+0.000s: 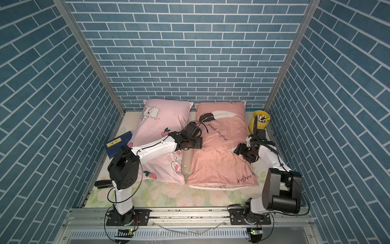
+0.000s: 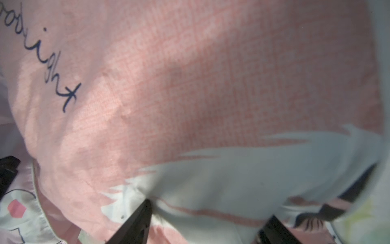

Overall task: Zip up pillowcases
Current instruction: Move the pillowcase to the center of the board.

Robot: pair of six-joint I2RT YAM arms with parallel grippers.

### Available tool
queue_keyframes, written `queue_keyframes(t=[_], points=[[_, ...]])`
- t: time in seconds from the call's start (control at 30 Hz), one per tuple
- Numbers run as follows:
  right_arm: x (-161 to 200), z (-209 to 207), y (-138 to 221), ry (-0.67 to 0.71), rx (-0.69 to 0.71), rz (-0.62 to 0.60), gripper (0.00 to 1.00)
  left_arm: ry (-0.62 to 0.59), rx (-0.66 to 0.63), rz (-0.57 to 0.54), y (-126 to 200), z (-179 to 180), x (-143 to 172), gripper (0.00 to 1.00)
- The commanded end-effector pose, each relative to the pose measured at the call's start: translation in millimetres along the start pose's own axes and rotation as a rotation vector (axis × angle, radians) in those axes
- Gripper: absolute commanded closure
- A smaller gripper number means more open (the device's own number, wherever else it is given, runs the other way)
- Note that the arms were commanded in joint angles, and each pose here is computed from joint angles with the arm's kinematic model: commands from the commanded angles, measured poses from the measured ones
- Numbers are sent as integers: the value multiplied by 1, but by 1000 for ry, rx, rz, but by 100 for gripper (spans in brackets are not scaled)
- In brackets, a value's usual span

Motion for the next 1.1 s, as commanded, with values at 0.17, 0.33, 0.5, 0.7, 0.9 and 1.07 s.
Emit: queue_keyframes(t=[0.17, 0.33, 0.5, 0.7, 0.9, 1.07], points=[[1, 51, -18, 142, -206, 68, 27, -17, 114, 1, 17, -38, 4, 31], [10, 67, -13, 180, -242, 89, 25, 17, 146, 51, -14, -47, 15, 32], [28, 59, 3, 153, -157, 104, 20, -26, 74, 130, -53, -46, 30, 32], [49, 22, 22, -16, -76, 58, 17, -14, 10, 164, -87, -28, 38, 32], [64, 1, 16, -104, -25, 77, 17, 2, -42, 169, -109, -11, 32, 32], [70, -2, 3, -108, -64, 106, 15, -41, -97, 161, -117, -6, 25, 32]])
Point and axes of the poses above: each gripper's point midway between its finger pads, its own y axis back along the fingers, its own z axis along the line the jaws close on, x = y × z, the point moved 10 cm from there along y, back along the fingers, and after that the axes turned 10 degrees about y, right-handed, at the moved point
